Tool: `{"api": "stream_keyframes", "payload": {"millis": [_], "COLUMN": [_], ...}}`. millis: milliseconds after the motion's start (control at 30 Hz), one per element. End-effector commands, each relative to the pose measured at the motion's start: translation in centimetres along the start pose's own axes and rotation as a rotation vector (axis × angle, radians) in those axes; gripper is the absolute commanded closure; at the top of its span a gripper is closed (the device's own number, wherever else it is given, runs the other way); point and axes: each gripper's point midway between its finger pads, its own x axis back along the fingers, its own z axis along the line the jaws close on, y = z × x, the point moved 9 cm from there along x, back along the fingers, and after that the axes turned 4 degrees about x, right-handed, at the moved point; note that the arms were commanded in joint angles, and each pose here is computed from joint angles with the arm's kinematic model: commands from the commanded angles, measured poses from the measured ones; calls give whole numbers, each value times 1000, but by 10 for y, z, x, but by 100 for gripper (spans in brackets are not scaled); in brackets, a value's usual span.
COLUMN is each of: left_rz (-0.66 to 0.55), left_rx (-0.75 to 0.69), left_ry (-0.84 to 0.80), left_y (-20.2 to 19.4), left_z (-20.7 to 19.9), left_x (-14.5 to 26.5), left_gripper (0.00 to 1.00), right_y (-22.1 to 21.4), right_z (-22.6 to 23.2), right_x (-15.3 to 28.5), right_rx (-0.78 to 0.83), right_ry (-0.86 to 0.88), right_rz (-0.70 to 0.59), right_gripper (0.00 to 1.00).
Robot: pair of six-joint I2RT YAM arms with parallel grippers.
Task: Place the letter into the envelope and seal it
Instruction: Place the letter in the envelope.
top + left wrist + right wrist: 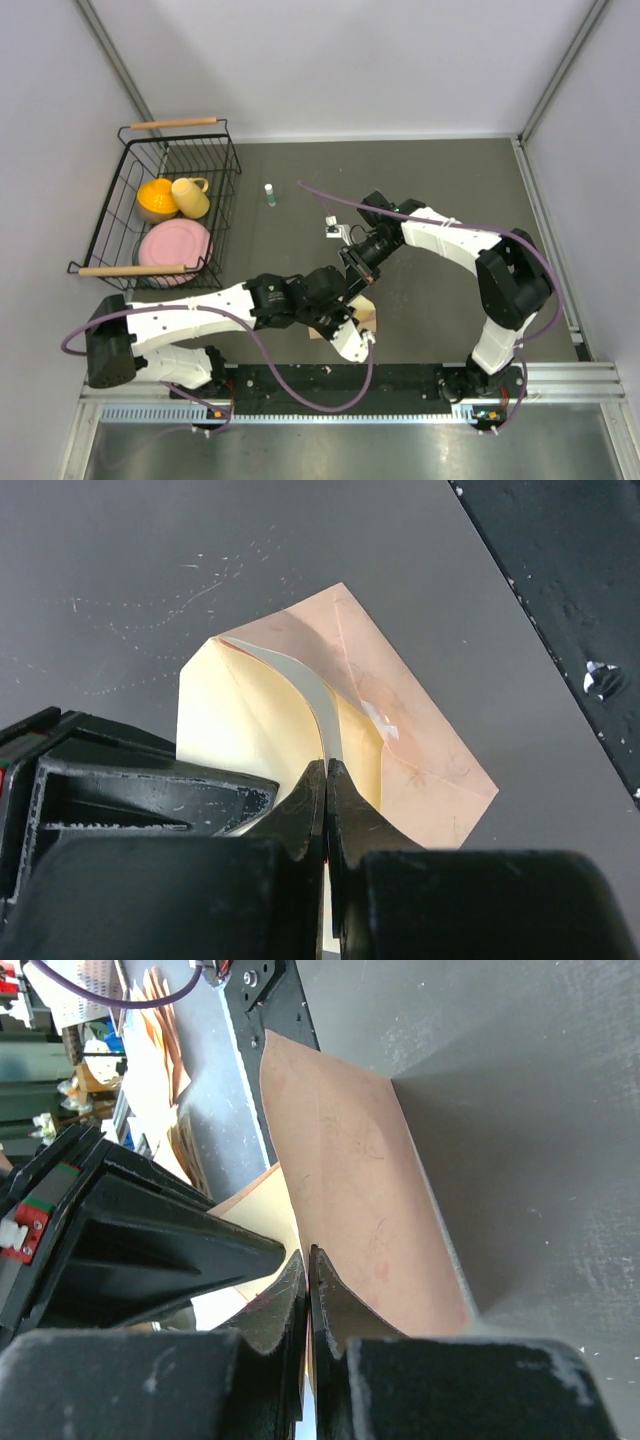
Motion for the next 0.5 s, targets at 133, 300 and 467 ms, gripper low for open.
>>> {"api": "stream_keyframes", "payload": {"millis": [133, 300, 467], "left_rz": [208, 280, 273], "left_rx": [-87, -36, -49], "left_ry": [-78, -108, -100], "left_y": [0, -3, -3], "left_z": [7, 7, 6], "left_x": [0, 1, 4], "left_gripper": [100, 100, 100], "right_y": [3, 0, -1], "right_z": [8, 11, 12], "right_x": [1, 3, 1], "right_rx": [57, 70, 75], "right_ry": [-1, -3, -5], "right_rz": [-15, -17, -11], "right_gripper": [100, 100, 100]}}
